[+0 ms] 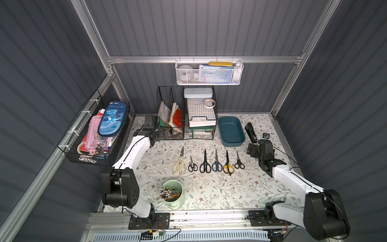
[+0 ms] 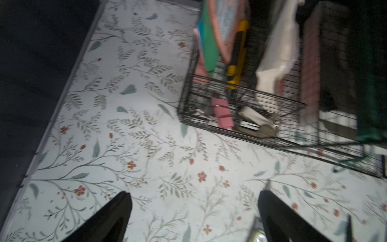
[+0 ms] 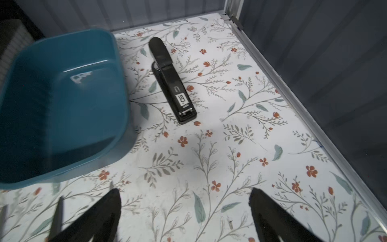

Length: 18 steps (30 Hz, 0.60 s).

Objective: Take the scissors out of the storage box
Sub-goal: Reset both arms

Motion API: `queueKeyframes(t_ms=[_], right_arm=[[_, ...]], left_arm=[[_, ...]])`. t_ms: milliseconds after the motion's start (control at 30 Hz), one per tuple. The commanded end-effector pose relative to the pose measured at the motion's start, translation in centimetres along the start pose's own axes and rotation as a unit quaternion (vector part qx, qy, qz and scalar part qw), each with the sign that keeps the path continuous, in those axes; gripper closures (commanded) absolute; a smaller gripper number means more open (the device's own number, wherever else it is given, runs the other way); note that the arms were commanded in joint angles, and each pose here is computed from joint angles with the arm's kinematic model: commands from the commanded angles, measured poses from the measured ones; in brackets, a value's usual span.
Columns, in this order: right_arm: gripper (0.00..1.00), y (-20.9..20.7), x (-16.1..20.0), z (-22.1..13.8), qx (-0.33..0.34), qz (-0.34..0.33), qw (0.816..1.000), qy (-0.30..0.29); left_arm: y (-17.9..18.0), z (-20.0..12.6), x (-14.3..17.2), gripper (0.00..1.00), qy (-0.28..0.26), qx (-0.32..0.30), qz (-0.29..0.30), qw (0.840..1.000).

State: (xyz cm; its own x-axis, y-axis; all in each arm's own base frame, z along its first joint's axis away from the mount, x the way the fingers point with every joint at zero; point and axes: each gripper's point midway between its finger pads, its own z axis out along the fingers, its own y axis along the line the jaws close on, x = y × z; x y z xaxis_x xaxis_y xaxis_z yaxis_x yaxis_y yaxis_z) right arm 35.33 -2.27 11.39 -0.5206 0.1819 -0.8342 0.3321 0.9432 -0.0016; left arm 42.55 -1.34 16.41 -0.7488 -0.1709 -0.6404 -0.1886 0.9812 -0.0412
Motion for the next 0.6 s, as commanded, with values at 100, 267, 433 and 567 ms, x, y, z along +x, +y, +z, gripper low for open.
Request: queueKeyframes(t_ms=[100, 267, 433, 567], right_arm=[[0.01, -1.4, -1.6, 1.8, -0.011, 0.025, 0.994, -0.101], [0.01, -0.6, -2.0, 3.2, -0.057, 0.024, 0.991, -0.118], [0.01, 1.1, -1.1, 3.8, -0.118, 0.012, 0.98, -0.16], [0.01, 0.7, -0.4, 3.9, -0.106, 0.013, 0.987, -0.116]], left_arm=[[2.2, 2.0, 1.2, 0.0, -0.075, -0.027, 0.019, 0.997], [2.7, 3.6, 3.9, 0.01, -0.101, 0.005, 0.038, 0.994], [1.2, 3.7, 4.1, 0.01, -0.16, 0.06, 0.056, 0.984], [0.8, 4.4, 4.4, 0.01, -0.195, 0.074, 0.061, 0.976]])
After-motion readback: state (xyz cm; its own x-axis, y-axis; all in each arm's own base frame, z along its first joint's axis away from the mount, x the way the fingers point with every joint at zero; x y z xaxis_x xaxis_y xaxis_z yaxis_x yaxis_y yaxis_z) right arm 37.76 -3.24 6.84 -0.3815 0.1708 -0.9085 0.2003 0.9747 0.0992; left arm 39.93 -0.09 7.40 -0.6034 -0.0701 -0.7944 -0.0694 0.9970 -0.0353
